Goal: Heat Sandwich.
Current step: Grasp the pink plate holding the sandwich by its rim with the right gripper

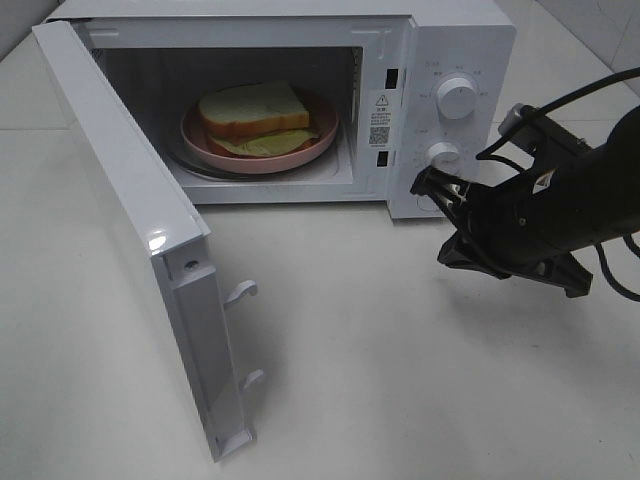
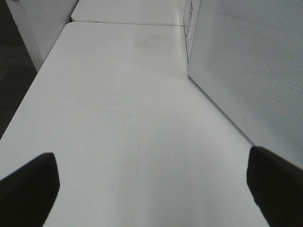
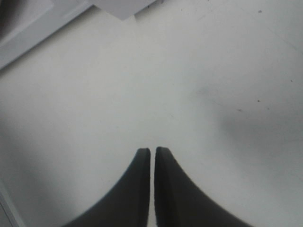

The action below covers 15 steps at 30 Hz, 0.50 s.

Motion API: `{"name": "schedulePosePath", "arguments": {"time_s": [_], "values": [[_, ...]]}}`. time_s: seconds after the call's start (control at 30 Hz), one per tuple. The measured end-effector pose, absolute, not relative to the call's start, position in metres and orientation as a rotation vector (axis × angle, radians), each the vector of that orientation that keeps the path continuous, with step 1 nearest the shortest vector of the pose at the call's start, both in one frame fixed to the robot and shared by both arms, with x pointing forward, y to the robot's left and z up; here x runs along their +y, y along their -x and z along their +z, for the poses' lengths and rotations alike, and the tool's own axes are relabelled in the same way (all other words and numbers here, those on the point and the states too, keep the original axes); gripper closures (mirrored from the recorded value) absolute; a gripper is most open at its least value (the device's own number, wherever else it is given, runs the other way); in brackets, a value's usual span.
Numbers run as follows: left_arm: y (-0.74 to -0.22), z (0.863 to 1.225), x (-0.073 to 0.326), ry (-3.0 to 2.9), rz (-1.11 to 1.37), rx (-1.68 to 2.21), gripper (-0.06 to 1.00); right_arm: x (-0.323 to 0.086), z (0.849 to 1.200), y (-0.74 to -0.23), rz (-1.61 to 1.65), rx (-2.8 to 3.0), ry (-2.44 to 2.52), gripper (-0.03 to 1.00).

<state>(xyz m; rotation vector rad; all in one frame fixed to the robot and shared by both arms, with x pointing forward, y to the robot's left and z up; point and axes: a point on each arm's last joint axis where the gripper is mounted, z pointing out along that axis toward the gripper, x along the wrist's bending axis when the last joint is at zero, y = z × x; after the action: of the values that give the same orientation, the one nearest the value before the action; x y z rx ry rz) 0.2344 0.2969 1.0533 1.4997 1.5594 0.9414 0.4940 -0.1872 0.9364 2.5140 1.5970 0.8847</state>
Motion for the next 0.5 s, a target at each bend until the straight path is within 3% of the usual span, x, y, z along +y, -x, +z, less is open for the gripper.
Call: {"name": "schedulePosePath", "arguments": {"time_s": [0.5], "values": [[-0.234,1.053,0.297,-1.500,0.941,1.559,-0.05,-0.179,0.956,-0.492,0.568,2.222,-2.168,0.87]]}}
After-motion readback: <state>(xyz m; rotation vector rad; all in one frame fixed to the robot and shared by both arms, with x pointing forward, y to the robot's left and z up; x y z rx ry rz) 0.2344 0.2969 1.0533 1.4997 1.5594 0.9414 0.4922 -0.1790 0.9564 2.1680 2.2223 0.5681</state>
